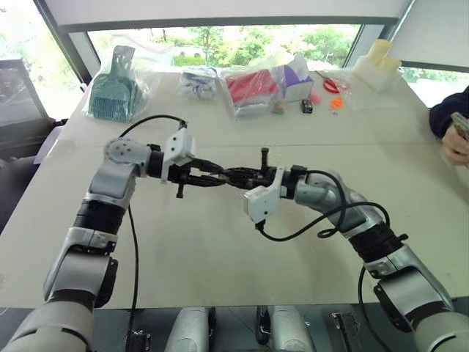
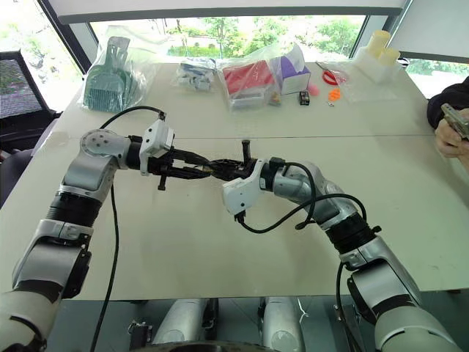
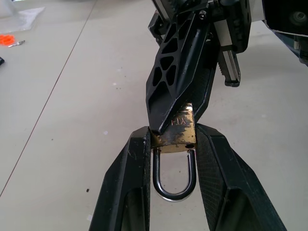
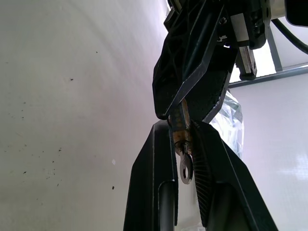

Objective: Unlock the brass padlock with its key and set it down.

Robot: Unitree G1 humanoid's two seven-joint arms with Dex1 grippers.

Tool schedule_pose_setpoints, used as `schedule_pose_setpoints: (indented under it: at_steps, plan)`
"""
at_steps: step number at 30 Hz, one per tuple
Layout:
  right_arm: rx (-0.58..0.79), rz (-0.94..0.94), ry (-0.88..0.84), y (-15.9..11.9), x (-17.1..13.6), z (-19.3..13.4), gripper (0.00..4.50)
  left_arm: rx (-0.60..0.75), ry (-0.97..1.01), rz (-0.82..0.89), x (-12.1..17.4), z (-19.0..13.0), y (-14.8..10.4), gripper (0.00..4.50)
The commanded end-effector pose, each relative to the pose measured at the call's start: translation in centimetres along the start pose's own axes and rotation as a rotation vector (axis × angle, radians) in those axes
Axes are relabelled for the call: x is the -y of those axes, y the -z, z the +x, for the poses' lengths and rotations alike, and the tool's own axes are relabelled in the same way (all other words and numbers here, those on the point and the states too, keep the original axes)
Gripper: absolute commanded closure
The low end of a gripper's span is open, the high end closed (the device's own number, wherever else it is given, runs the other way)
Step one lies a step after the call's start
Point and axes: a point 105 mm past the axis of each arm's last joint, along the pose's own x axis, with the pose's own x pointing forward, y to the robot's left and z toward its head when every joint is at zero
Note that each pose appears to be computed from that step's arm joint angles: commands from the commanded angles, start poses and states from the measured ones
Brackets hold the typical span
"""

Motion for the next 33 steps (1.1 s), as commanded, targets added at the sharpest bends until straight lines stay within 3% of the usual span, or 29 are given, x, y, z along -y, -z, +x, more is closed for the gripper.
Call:
schedule_pose_setpoints:
  at_steps: [1, 8, 10, 16, 22, 23, 31, 33]
  plan:
    - [0.036, -0.043, 0.086, -0.7, 2.4, 0.0, 4.48, 0.008, 0.005, 0.057, 0.0, 0.0, -1.2, 3.73]
    - [0.032, -0.029, 0.081, -0.7, 2.3, 0.1, 4.48, -0.016, -0.021, 0.034, -0.5, 0.0, -0.8, 3.73]
    - [0.028, -0.024, 0.079, -0.7, 2.2, 0.1, 4.50, -0.023, -0.024, 0.017, -0.6, -0.2, -0.7, 2.68]
    - [0.015, -0.002, 0.080, -0.4, 2.0, -0.1, 4.50, 0.025, -0.058, -0.004, -0.9, -1.6, -1.9, 0.08]
    - [0.003, 0.021, 0.071, -0.3, 1.6, -0.2, 4.50, 0.037, -0.105, 0.001, -1.1, -3.0, -3.0, 0.01]
    - [0.004, 0.028, 0.068, -0.3, 1.5, -0.1, 4.50, 0.028, -0.105, 0.001, -0.9, -3.2, -2.9, 0.58]
    - [0.015, 0.033, 0.064, -0.6, 1.5, 0.1, 4.50, -0.009, -0.094, 0.016, 0.0, -2.4, -1.7, 3.94]
    - [0.017, 0.032, 0.064, -0.7, 1.5, 0.1, 4.50, -0.020, -0.090, 0.010, 0.2, -2.2, -1.1, 4.48]
